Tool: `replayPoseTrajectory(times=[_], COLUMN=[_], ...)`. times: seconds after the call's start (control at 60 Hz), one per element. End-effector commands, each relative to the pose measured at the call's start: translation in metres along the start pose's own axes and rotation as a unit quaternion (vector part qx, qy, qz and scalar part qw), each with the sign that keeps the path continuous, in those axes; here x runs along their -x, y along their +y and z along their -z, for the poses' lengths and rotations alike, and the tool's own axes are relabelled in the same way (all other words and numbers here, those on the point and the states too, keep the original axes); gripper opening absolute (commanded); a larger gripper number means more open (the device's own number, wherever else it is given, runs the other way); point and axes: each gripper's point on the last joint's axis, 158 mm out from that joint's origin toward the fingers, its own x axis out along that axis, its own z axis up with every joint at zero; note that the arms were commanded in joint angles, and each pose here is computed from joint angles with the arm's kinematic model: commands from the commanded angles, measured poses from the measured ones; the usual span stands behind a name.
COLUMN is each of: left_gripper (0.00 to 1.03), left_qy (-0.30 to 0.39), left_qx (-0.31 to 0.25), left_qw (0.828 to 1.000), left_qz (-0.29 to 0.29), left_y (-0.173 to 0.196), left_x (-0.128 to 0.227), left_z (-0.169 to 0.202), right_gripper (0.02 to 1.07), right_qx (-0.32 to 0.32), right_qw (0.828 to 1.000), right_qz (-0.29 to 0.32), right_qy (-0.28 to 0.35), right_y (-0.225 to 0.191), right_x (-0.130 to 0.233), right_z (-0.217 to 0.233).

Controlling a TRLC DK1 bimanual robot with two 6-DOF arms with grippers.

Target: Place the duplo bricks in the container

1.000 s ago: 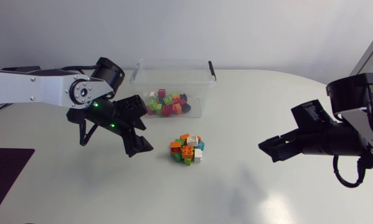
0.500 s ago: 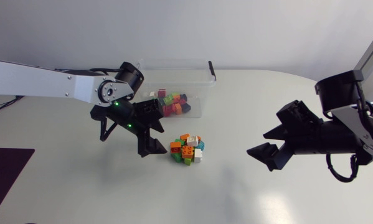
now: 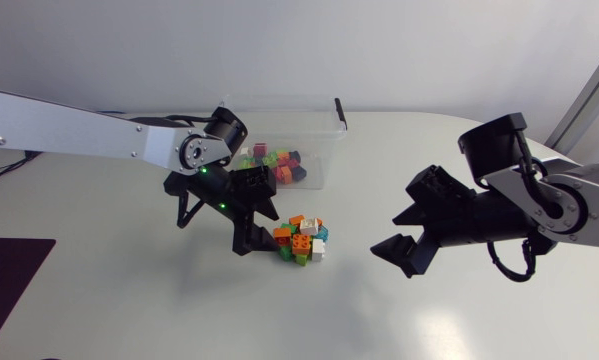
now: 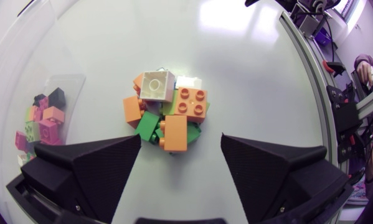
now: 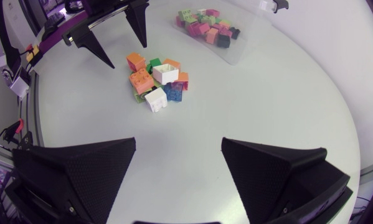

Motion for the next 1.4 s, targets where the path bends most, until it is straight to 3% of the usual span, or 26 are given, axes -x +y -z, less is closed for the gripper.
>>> replayPoseTrajectory(times=[0.0, 0.1, 0.233, 0.3, 0.517, 0.783, 1.383], left_gripper=[0.76, 0.6, 0.55, 0.38, 0.29, 0.25, 0.25], left_qy=[-0.005, -0.006, -0.006, -0.004, 0.007, 0.01, -0.022], left_qx=[-0.019, -0.024, -0.028, -0.033, -0.036, -0.034, -0.036], left_qw=[1.0, 1.0, 0.999, 0.999, 0.999, 0.999, 0.999], left_qz=[0.014, 0.018, 0.022, 0.026, 0.032, 0.033, -0.019], left_y=[-0.001, -0.002, -0.003, -0.004, -0.008, -0.008, 0.007], left_x=[-0.009, -0.013, -0.019, -0.022, -0.03, -0.031, 0.02], left_z=[-0.004, -0.006, -0.007, -0.007, -0.002, 0.003, -0.028], right_gripper=[1.02, 1.02, 1.02, 1.02, 1.02, 1.02, 1.02], right_qx=[0.016, 0.022, 0.032, 0.039, 0.06, 0.093, 0.183], right_qw=[1.0, 1.0, 0.999, 0.999, 0.998, 0.995, 0.979], right_qz=[0.001, 0.004, 0.006, 0.007, 0.002, -0.022, -0.079], right_qy=[-0.002, 0.0, 0.0, 0.0, -0.005, 0.002, 0.04], right_y=[-0.001, -0.001, 0.002, 0.005, 0.013, 0.03, 0.064], right_x=[-0.003, -0.006, -0.009, -0.01, -0.017, -0.037, -0.078], right_z=[-0.007, -0.008, -0.01, -0.012, -0.023, -0.033, -0.045])
